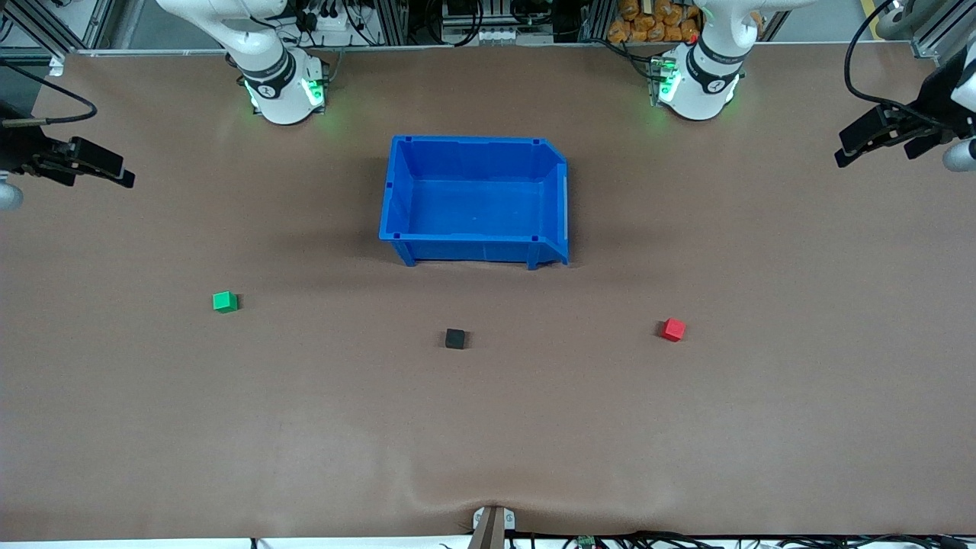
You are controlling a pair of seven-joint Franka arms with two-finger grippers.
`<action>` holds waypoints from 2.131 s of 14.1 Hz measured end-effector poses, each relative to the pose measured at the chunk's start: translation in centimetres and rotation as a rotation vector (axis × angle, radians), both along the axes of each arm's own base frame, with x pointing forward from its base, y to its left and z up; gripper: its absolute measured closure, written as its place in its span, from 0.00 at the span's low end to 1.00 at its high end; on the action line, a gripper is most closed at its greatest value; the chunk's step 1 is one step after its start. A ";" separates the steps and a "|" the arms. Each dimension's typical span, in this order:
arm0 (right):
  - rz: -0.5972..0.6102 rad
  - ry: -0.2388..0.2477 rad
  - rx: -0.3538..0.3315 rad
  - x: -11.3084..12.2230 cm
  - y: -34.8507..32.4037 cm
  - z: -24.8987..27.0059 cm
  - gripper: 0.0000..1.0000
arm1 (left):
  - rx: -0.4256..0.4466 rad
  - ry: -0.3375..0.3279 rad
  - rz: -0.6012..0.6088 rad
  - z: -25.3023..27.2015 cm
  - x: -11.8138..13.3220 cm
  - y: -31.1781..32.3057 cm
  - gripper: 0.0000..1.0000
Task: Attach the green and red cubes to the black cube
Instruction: 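Reach the right gripper toward the green cube while the left gripper reaches the red cube, then grasp the green cube with the right gripper while the left gripper grasps the red cube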
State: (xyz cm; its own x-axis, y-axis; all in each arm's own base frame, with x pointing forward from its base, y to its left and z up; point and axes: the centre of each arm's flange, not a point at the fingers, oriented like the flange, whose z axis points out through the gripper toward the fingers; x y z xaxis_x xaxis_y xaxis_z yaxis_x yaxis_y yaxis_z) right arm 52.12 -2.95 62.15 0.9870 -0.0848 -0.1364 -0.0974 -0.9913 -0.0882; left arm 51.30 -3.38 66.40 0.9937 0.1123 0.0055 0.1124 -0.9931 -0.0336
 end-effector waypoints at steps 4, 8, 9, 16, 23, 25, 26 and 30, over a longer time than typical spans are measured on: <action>0.006 0.002 0.000 -0.2 0.3 0.7 0.00 | -0.001 0.015 0.000 -0.8 0.8 0.0 0.00; 0.003 0.006 0.000 -0.1 0.2 0.5 0.00 | -0.001 0.024 -0.005 -1.3 1.1 -0.2 0.00; 0.000 0.012 0.001 0.0 0.0 0.2 0.00 | -0.001 0.029 -0.006 -1.5 1.3 -0.3 0.00; 0.261 0.068 0.075 4.1 -6.6 -8.0 0.00 | 0.002 0.077 -0.006 -2.8 1.4 -0.4 0.00; 0.399 0.098 0.130 6.8 -9.4 -15.5 0.00 | 0.004 0.125 0.080 -11.0 4.1 0.2 0.00; 0.381 0.069 0.113 7.6 -10.4 -18.8 0.00 | 0.006 0.125 0.157 -15.1 5.3 0.3 0.00; 0.373 0.048 0.101 7.8 -10.7 -20.6 0.00 | 0.007 0.123 0.202 -17.3 5.8 0.2 0.00; 0.286 0.002 0.054 7.5 -10.6 -27.9 0.00 | 0.009 0.115 0.390 -26.1 7.7 -0.3 0.00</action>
State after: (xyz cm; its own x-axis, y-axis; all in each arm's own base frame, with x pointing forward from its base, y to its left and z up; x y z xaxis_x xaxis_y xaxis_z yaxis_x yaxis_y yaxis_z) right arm 59.64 -13.55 34.26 0.9695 0.2045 -0.1354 0.1853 -0.9723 -0.1422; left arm 58.98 -3.67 40.32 0.8709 0.4812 -0.1001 0.4755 -0.8764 -0.0766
